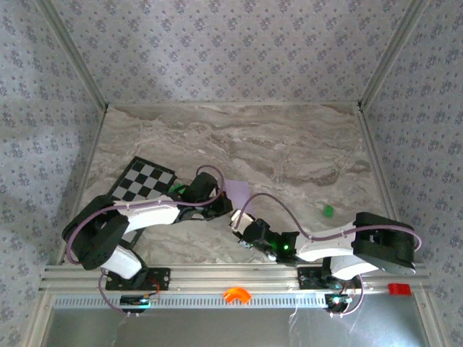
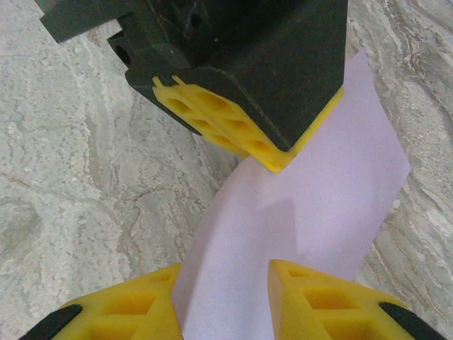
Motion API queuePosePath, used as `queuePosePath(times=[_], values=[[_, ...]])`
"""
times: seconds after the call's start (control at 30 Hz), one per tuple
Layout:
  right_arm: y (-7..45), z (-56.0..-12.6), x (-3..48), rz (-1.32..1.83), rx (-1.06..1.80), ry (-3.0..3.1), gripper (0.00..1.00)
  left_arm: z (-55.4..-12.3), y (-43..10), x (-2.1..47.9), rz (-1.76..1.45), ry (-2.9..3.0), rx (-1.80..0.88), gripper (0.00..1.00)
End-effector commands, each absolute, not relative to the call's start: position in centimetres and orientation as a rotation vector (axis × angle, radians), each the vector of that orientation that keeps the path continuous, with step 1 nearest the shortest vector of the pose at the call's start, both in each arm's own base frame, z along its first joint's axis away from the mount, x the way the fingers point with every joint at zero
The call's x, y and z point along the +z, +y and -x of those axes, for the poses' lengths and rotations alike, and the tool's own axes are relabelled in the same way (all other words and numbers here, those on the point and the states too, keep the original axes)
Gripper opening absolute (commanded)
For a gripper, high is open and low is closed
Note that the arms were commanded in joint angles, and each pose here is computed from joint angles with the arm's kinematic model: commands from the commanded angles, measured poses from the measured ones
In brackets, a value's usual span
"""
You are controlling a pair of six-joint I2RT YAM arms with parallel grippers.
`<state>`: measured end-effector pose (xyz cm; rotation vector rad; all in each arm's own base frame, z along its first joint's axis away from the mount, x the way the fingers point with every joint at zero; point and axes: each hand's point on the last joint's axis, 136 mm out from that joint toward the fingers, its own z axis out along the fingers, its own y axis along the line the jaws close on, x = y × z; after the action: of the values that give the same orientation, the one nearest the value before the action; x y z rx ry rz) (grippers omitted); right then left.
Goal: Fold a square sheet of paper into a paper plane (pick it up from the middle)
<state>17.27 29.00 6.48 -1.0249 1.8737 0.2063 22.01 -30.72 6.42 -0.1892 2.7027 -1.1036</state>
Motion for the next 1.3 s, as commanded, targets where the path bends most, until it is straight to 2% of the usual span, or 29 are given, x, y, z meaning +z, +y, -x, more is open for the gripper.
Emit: queuePosePath(times=[0.0, 0.23, 0.57, 1.07, 1.27], values=[[29.16, -16.88, 6.92, 1.006, 0.28, 1.87, 0.35, -21.75, -30.74, 6.32, 0.179, 2.713, -1.084, 0.03], [28.89, -17.39, 6.85, 0.978, 0.283, 1.893, 0.25, -21.82, -30.74, 6.41, 0.18, 2.708, -1.084, 0.03], [29.31, -17.42, 6.86, 0.98, 0.32, 1.903, 0.2, -21.8, -30.83, 6.22, 0.18, 2.711, -1.083, 0.03], [29.35, -17.31, 6.91, 0.973, 0.354, 1.901, 0.21, -21.81, -30.59, 6.06, 0.185, 2.711, -1.07, 0.03], [29.31, -17.18, 6.79, 0.986, 0.358, 1.9, 0.16, -21.91, -30.65, 6.16, 0.179, 2.706, -1.07, 0.03]])
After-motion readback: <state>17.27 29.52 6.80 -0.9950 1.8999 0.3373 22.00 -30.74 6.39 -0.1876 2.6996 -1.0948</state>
